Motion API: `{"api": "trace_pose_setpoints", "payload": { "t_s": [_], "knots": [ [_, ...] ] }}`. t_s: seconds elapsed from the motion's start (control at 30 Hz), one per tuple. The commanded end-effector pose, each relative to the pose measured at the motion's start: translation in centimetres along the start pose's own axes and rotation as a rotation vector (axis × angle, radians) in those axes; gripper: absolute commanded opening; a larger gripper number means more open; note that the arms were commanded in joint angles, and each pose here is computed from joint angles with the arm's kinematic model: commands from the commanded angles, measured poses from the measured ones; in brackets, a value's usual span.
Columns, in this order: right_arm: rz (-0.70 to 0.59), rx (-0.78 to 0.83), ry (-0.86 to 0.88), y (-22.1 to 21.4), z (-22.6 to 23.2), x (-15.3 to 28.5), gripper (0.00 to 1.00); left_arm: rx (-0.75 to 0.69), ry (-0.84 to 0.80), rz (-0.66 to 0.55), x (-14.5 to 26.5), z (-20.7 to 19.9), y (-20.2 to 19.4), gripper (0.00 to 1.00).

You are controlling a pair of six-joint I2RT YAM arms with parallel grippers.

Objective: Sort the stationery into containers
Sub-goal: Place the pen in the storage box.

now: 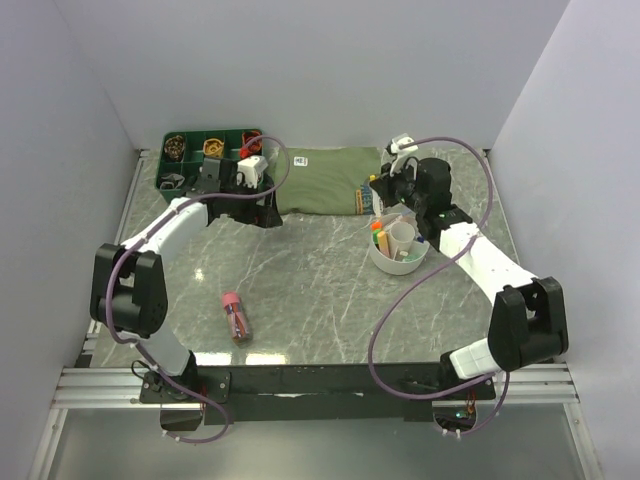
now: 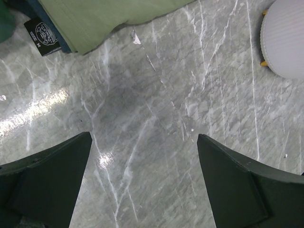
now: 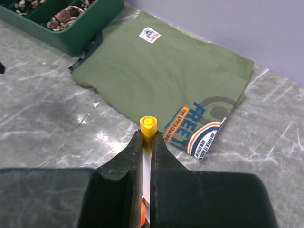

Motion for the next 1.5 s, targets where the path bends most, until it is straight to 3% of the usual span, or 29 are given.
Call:
{"api": "trace_pose_setpoints", "payload": {
  "t_s": [0.0,0.93,0.97,1.03,1.07,1.1,1.13,1.47],
  "knots": [
    [-0.069,0.014,-0.06,0.5,-1.7,-0.7,0.0,-0.053,0.005,-0.03,0.0,-0.1,2.0,0.99],
    [-0.033,0.022,-0.302,-5.9,-6.6,3.5,0.0,-0.082,-0.003,0.004,-2.4,-0.9,2.2,1.0],
    [-0.042,0.023,-0.308,-5.6,-6.5,4.0,0.01,-0.083,-0.003,0.004,-2.4,-0.9,2.2,0.99],
    [-0.025,0.018,-0.328,-5.9,-6.6,4.6,0.13,-0.086,0.014,0.005,-2.3,-0.7,2.2,1.0],
    [-0.036,0.019,-0.331,-5.3,-6.4,5.0,0.2,-0.087,0.027,0.003,-2.3,-0.6,2.3,0.99],
    [-0.014,0.007,-0.342,-5.7,-6.4,5.4,0.35,-0.085,0.039,-0.001,-2.2,-0.5,2.3,1.0],
    [-0.011,0.003,-0.347,-5.5,-6.4,5.7,0.39,-0.085,0.05,-0.003,-2.1,-0.4,2.4,1.0],
    [-0.039,-0.063,-0.394,-3.2,-4.7,10.9,0.46,-0.078,0.102,-0.045,-1.0,-0.2,2.8,0.99]
  ]
}}
Point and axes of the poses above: each gripper's point midway between its finger pads, its own x axis back along the fingers, its own z axis along the line the jaws close on, y = z × x, the point moved 3 cm from there along x, back along the fingers, and after that the axes turned 4 degrees about -x, right-handed, at the moved point
